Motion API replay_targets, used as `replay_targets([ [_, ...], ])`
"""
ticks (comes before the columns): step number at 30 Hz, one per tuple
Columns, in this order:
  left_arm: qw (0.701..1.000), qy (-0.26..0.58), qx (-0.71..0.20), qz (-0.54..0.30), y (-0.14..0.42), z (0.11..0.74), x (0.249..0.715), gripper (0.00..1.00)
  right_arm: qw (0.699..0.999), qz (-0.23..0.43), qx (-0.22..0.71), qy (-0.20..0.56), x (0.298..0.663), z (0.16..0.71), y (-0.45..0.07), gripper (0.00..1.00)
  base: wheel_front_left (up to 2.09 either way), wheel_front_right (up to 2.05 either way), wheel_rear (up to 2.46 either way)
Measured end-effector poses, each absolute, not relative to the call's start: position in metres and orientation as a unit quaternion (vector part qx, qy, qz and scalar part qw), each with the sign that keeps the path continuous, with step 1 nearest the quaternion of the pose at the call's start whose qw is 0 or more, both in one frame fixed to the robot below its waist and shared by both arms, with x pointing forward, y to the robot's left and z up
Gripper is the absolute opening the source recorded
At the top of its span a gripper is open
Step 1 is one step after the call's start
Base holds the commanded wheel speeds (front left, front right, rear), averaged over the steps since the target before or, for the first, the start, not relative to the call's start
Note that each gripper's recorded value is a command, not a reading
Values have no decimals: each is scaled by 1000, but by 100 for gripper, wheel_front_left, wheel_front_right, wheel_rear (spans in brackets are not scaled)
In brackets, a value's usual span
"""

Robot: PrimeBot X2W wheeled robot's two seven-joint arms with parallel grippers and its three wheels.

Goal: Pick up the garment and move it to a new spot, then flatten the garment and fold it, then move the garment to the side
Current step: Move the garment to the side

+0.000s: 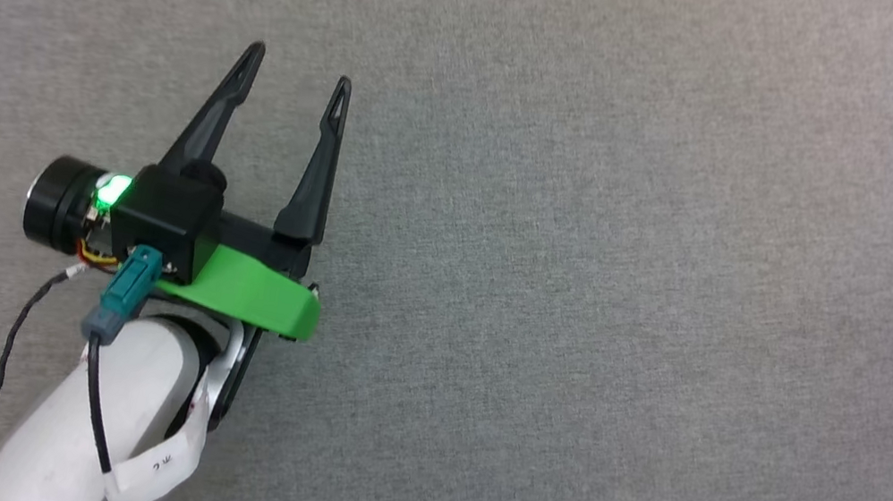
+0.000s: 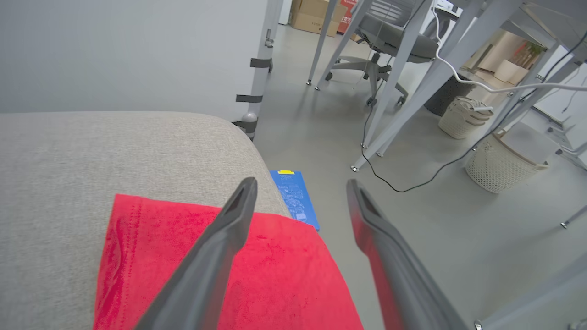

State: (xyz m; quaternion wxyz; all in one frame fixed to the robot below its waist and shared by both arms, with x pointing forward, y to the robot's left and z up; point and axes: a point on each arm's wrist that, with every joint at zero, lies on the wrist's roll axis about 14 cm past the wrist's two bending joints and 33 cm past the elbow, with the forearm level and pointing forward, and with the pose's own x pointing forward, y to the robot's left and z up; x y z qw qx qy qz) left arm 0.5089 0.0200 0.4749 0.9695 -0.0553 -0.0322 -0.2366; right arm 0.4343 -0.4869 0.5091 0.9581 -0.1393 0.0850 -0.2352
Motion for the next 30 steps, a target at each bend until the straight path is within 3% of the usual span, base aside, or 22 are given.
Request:
replay_targets([
  [14,988,-43,-50,-142,83,509,466,100,993,-93,-74,-21,428,523,-348,100,0,0,0],
  [23,995,-40,-53,-74,127,514,438,100,997,3,-14,-77,428,540,-255,100,0,0,0],
  [30,997,-46,-41,-38,154,520,414,100,995,37,15,-86,407,547,-218,100,0,0,0],
])
